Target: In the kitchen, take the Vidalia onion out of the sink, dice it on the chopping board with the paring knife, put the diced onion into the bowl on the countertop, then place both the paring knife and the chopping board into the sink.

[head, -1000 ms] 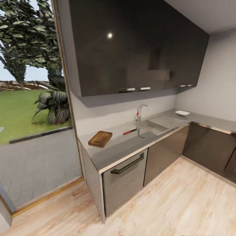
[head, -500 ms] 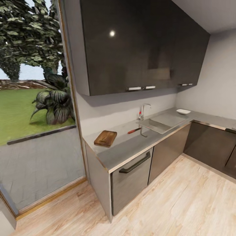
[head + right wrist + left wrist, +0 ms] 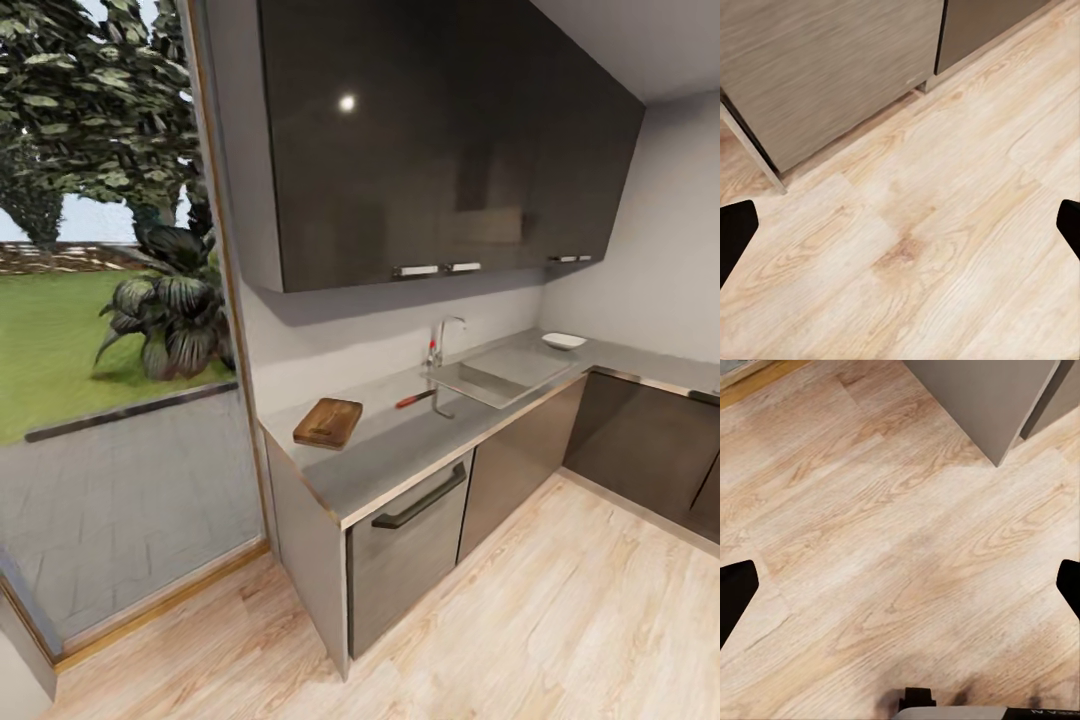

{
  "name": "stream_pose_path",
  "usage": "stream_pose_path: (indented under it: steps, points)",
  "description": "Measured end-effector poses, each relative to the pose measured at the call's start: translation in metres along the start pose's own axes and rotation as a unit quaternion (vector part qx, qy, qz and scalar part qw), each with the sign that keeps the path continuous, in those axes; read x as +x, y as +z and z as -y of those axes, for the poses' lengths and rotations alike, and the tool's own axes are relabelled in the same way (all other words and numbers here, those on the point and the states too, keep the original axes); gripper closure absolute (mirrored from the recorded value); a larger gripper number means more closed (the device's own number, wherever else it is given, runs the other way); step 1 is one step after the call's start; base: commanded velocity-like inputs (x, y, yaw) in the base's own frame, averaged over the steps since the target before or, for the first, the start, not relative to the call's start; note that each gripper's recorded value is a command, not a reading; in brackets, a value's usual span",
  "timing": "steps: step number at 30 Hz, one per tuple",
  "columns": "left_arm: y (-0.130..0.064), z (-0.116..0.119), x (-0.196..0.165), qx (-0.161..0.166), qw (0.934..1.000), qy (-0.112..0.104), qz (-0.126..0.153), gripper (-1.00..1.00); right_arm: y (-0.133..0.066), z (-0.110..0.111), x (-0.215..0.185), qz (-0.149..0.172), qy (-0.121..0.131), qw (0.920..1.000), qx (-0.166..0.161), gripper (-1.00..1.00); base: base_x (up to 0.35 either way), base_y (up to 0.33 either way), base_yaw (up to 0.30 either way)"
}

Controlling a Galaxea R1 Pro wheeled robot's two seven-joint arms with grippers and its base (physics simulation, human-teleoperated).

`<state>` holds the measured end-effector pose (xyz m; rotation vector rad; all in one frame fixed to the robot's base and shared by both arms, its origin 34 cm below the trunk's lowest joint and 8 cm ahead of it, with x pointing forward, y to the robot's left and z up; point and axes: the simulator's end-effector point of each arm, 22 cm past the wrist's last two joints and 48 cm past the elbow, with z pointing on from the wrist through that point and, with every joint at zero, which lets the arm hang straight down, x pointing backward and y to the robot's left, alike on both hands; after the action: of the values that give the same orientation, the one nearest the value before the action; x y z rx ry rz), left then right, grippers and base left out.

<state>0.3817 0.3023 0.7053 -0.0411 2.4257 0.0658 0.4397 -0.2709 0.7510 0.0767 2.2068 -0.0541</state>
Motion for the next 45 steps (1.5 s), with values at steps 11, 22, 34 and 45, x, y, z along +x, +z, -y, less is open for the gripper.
stream_pose_path:
  steps: [11, 22, 34, 45]
  points:
    - [0.0, 0.001, 0.001, 0.0, 1.0, 0.001, -0.001, -1.0, 0.0, -0.001, -0.001, 0.003, 0.0, 1.0, -0.001, -1.0, 0.0, 0.016, 0.0]
    - [0.0, 0.0, 0.001, 0.0, 1.0, 0.002, -0.002, -1.0, 0.009, 0.028, -0.101, 0.084, 0.008, 0.9943, 0.064, -1.0, 0.0, 0.0, 0.0]
    - [0.0, -0.001, 0.001, 0.0, 1.0, 0.001, -0.002, -1.0, 0.018, 0.033, -0.224, 0.108, 0.018, 0.9902, 0.087, -1.0, 0.0, 0.0, 0.0]
    - [0.0, -0.001, 0.001, 0.0, 1.0, 0.001, -0.001, -1.0, 0.037, 0.002, -0.379, 0.128, 0.046, 0.9871, 0.084, -1.0, 0.0, 0.0, 0.0]
